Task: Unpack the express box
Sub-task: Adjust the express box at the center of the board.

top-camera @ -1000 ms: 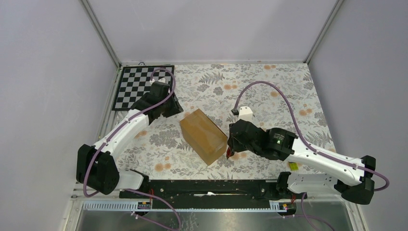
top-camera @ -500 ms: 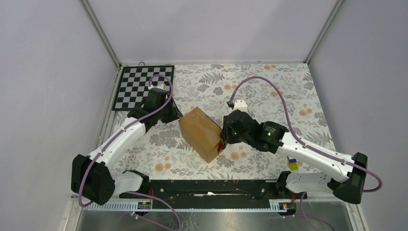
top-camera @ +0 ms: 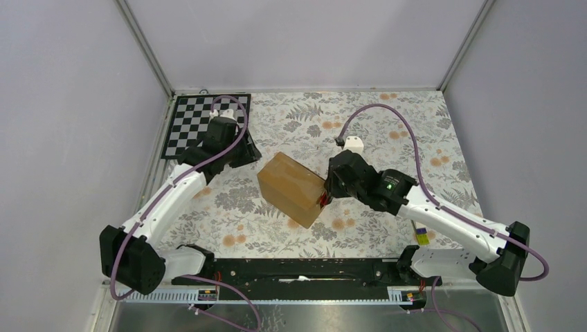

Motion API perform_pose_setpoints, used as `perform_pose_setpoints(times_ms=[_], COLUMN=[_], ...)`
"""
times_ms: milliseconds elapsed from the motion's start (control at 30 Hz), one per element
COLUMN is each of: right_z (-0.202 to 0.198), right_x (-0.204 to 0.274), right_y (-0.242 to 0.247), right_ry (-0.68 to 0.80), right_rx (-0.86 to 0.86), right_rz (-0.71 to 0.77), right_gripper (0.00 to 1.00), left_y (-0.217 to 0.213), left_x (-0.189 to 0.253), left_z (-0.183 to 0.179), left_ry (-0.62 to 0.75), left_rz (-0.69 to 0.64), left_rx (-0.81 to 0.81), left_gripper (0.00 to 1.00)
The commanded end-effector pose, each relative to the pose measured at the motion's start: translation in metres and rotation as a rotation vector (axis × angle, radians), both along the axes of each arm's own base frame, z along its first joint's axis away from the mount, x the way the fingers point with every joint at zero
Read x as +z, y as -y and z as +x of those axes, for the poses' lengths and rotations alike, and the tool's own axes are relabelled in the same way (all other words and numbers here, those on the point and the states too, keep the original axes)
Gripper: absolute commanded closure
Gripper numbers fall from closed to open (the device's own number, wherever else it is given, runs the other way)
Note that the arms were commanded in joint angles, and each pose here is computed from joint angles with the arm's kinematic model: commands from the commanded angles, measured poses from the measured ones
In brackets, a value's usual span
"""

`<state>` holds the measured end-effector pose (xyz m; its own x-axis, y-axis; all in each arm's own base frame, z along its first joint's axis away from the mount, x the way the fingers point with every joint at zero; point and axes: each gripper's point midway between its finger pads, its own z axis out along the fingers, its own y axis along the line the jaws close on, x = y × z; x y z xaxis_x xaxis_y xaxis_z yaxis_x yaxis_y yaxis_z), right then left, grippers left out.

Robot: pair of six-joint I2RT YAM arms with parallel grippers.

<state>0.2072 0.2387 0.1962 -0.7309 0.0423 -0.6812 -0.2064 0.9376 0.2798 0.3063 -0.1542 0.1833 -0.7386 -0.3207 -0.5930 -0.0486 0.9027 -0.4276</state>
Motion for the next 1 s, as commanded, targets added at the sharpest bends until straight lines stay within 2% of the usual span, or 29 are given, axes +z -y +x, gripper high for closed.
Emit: perform_pose_setpoints(times_ms=[0,200,333,433,533,600,767,967], right_z=[0.017,0.018,0.023,0.027,0.032,0.035,0.041,0.049], right_x=[0.009,0.005,0.004,0.004,0.004,0.003,0.001,0.005], right_y=[-0.001,0.000,0.000,-0.001,0.000,0.000,0.000,-0.010], right_ry=[0.058,0.058,0.069,0.074,0.079,0.081,0.088,0.093], right_rx=[-0.032,-0.033,-0.047,-0.060,-0.078,-0.091,-0.122,-0.120], right_rz=[0.005,-0.005,0.003,0.007,0.016,0.023,0.051,0.075], right_gripper=[1.00,1.00,1.00,1.00,1.00,1.00,1.00,1.00], left_y=[-0.002,0.043,0.093,0.100,0.078,0.083,0.093,0.091], left_x=[0.023,0.090,0.101,0.072,0.038,0.023,-0.015,-0.033], left_z=[0.029,0.070,0.085,0.108,0.126,0.127,0.113,0.082], left_ry=[0.100,0.288,0.329,0.287,0.213,0.199,0.105,0.045], left_rz=[0.006,-0.088,-0.094,-0.028,0.095,0.093,0.115,0.146], left_rx=[0.042,-0.080,-0.171,-0.133,-0.007,-0.030,-0.114,-0.133], left_gripper=[0.54,0.46,0.44,0.45,0.48,0.48,0.50,0.55])
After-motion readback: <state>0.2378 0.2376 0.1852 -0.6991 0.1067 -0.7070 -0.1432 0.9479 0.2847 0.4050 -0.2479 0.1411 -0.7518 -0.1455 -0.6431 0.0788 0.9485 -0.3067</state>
